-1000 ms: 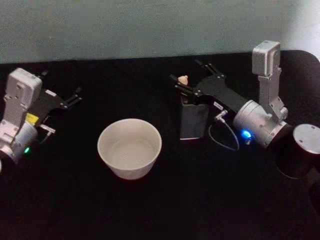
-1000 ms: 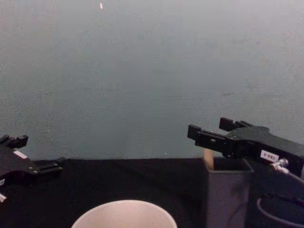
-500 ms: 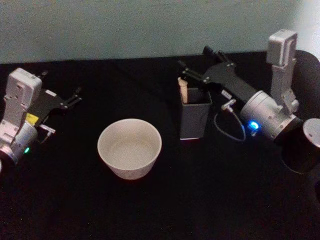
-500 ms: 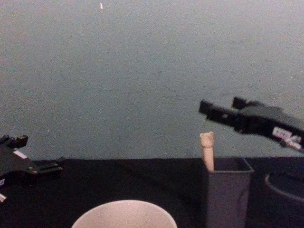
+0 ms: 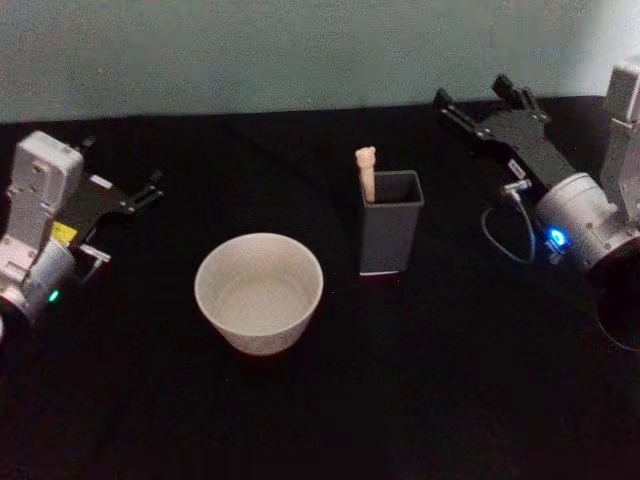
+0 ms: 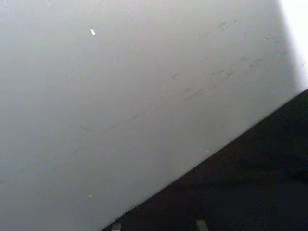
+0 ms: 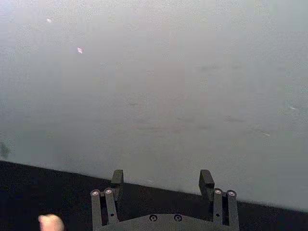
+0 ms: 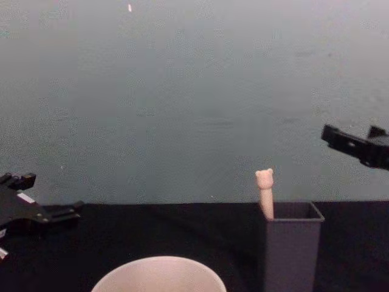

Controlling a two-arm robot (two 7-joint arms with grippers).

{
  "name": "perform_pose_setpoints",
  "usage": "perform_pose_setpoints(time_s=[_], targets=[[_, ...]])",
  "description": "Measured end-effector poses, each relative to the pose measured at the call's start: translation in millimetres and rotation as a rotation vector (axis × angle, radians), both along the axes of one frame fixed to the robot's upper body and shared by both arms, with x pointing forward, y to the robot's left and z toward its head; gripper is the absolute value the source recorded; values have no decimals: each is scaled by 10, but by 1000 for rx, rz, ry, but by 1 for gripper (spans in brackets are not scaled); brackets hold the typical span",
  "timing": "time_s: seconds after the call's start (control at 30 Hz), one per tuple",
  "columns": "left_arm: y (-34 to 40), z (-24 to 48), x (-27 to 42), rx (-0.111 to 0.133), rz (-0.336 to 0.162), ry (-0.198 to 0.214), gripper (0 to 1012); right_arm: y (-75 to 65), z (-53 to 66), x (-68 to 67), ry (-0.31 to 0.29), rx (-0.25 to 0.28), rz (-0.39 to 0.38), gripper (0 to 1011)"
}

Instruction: Pick up the stirring spoon with one hand, stir inside the cup, then place it back in its original position.

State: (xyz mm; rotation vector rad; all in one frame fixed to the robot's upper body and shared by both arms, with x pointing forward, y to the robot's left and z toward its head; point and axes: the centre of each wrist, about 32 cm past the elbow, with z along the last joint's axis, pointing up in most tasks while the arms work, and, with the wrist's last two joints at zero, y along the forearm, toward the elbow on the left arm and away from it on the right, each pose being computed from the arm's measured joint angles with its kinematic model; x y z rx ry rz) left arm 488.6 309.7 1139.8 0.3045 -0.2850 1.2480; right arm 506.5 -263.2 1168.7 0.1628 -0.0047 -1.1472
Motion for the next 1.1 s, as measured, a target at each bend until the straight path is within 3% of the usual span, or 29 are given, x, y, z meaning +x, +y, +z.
perform_pose_setpoints(time_s=[0.13,0.3,0.67,1.1], targets=[[0,0,0,0,0,0,1002,-32,-68,-23,7,-15,-34,1002],[0,0,0,0,0,0,1001,-56,-265,-83,38,-67,-76,1003],[0,0,0,0,0,0,1001,-34,-529,-164,96,-98,-95,1003],[0,0,0,0,0,0,1001,-34,-547,-168,100,-105,-92,1002]])
